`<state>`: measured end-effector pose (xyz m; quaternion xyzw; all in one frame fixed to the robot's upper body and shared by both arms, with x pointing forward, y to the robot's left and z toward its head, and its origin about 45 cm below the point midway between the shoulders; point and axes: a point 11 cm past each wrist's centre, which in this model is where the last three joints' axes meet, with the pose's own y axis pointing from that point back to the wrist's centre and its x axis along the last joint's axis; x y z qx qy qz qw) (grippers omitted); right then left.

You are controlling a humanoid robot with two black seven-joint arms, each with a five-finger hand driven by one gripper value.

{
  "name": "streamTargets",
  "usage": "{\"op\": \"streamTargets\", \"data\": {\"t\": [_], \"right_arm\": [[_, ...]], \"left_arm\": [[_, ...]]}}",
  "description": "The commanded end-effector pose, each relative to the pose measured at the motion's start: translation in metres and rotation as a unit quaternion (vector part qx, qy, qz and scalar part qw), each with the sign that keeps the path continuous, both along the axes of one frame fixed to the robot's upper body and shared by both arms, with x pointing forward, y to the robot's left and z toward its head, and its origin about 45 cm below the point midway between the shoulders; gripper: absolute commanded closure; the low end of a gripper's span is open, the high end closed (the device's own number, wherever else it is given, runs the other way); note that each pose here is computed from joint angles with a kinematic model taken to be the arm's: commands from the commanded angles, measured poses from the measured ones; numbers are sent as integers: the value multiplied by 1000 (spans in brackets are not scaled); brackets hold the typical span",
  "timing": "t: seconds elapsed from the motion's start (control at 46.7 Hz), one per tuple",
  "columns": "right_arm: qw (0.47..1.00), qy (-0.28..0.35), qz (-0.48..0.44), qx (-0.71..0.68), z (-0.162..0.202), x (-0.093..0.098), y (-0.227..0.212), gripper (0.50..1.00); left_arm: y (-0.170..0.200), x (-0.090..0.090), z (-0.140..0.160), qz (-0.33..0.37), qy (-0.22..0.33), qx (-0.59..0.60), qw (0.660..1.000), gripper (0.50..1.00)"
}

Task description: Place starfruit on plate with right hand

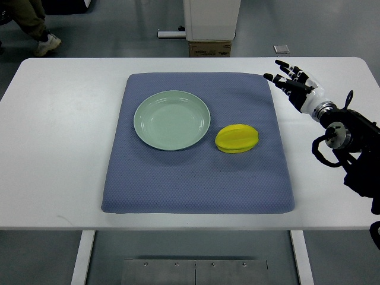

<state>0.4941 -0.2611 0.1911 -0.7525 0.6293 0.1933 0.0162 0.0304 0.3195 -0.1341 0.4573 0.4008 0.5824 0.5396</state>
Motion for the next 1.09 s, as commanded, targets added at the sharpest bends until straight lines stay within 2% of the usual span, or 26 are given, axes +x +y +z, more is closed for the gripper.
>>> {"op": "streamTargets", "data": {"t": [0.0,1.07], "right_arm": [[1000,0,-1,-1,0,0,-1,500],[1000,-1,-6,-3,3,2,-7,500]], "left_arm": [[0,1,0,-2,-1,0,1000,500],[1,0,0,2,0,2,1000,500]]}}
